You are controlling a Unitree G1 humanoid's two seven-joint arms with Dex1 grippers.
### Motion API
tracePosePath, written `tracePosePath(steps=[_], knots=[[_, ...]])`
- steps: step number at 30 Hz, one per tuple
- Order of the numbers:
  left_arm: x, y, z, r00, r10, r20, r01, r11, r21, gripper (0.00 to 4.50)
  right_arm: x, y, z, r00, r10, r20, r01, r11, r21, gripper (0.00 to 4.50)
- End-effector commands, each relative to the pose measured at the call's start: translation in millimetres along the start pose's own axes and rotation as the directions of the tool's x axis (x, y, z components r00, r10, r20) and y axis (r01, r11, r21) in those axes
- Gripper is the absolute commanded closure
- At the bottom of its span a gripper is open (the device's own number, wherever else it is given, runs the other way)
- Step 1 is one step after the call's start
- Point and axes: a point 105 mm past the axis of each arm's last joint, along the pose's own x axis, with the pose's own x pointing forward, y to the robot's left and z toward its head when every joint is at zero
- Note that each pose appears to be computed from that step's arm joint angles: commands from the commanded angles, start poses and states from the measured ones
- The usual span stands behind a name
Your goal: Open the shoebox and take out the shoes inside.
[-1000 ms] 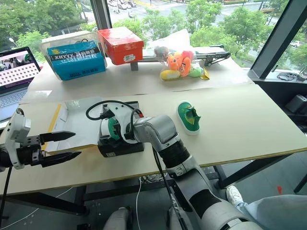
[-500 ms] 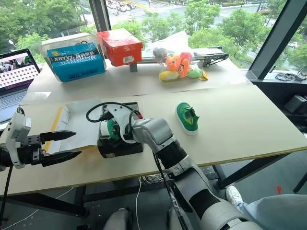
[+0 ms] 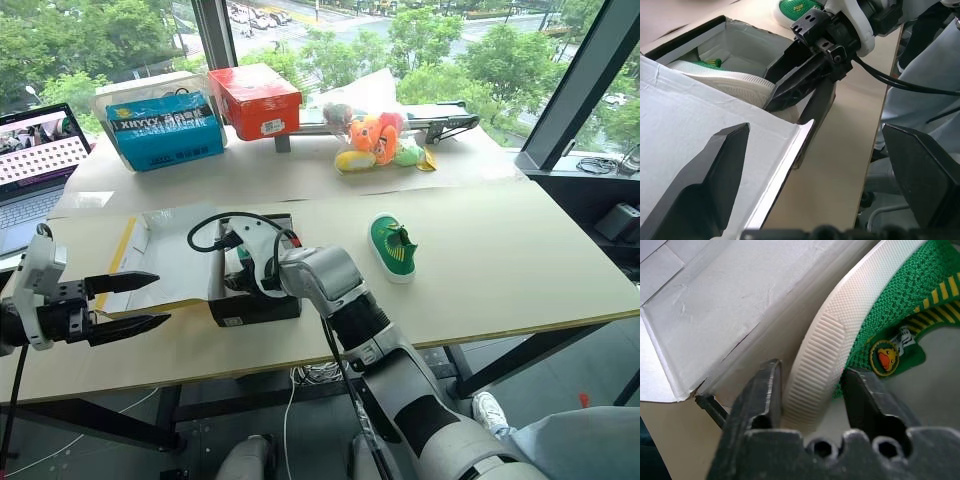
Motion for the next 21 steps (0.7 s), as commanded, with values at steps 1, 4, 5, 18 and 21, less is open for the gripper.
tracePosePath(steps=[1,4,5,18,21], knots=[[-1,0,9,1.000,-0.006,0.008,0.006,0.999,0.050,0.00,9,0,-18,0.998,-0.017,-0.056,0.020,0.998,0.051,3.79],[0,0,9,1.000,-0.008,0.009,0.008,0.999,0.050,0.00,6,-3,-10,0.999,-0.023,-0.032,0.025,0.998,0.061,3.95],[0,-1,9,1.000,-0.009,0.009,0.008,0.999,0.050,0.00,5,-3,-6,0.999,-0.026,-0.021,0.027,0.998,0.065,3.95],[4,-1,9,1.000,-0.028,0.002,0.028,0.998,0.049,0.00,-52,-7,53,0.978,-0.005,0.208,-0.058,0.954,0.295,3.97],[4,0,9,1.000,-0.030,-0.001,0.030,0.998,0.050,0.00,-57,-3,56,0.973,0.019,0.232,-0.095,0.942,0.323,3.97]])
